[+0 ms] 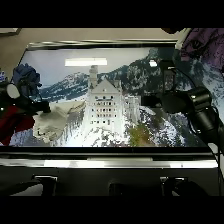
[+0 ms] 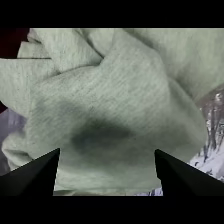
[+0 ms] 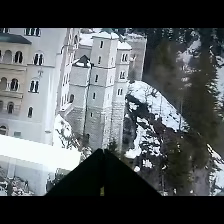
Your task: Fold the clothes and pants, and hang the long-sleeved shirts on hangers.
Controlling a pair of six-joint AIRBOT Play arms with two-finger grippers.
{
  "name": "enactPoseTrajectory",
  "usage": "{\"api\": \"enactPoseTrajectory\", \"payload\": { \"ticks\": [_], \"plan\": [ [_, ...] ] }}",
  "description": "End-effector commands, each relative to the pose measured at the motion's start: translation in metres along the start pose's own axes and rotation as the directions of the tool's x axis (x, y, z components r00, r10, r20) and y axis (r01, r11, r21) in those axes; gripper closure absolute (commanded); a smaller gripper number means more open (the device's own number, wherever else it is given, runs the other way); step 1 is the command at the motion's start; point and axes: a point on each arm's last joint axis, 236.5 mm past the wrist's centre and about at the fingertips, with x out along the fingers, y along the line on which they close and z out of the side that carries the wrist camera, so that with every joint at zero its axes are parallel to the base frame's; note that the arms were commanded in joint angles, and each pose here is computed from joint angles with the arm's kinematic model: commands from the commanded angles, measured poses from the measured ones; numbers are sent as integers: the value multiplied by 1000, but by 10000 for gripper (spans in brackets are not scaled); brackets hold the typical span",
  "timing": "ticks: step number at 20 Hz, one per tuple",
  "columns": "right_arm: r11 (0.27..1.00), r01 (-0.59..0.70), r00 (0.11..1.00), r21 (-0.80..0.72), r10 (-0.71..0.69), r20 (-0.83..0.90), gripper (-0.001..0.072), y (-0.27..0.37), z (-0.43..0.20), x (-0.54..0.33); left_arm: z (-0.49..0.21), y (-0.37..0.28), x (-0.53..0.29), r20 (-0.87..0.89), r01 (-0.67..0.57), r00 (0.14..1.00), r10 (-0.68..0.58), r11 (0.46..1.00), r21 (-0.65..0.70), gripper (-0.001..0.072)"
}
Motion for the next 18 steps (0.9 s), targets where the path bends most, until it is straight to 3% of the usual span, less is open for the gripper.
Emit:
{"api": "enactPoseTrajectory", "payload": {
  "ticks": [1,4,5,6,7,11,14,16,18],
  "plan": [
    [1000,-3,1000,2,3,-1,672,1,0,-1,-14,4,54,-45,-20,999,18,999,-46,-13],
    [1000,-9,1000,23,10,-12,672,2,-3,-1,-18,-2,77,-62,0,998,-4,998,-60,-5],
    [1000,-11,1000,25,11,-21,672,3,-5,-1,-19,-6,82,-70,13,997,-18,998,-68,85],
    [1000,-8,999,26,9,-32,672,2,-7,-1,-21,-15,82,-78,45,996,-51,996,-75,485],
    [1000,-4,999,25,6,-47,671,2,-11,-1,-22,-31,80,-82,103,991,-107,993,-56,675],
    [1000,27,985,13,-24,-169,671,-6,-40,-12,-41,-146,49,-129,385,917,-377,922,43,686],
    [996,25,980,-81,-41,-196,671,-12,-52,-34,-75,-259,14,-149,556,830,-537,818,148,687],
    [992,54,978,-112,-75,-195,669,-21,-56,-51,-106,-323,0,-145,623,782,-606,763,172,687],
    [990,79,975,-119,-102,-199,649,-29,-61,-65,-138,-363,5,-150,636,772,-618,750,181,687]
  ]
}}
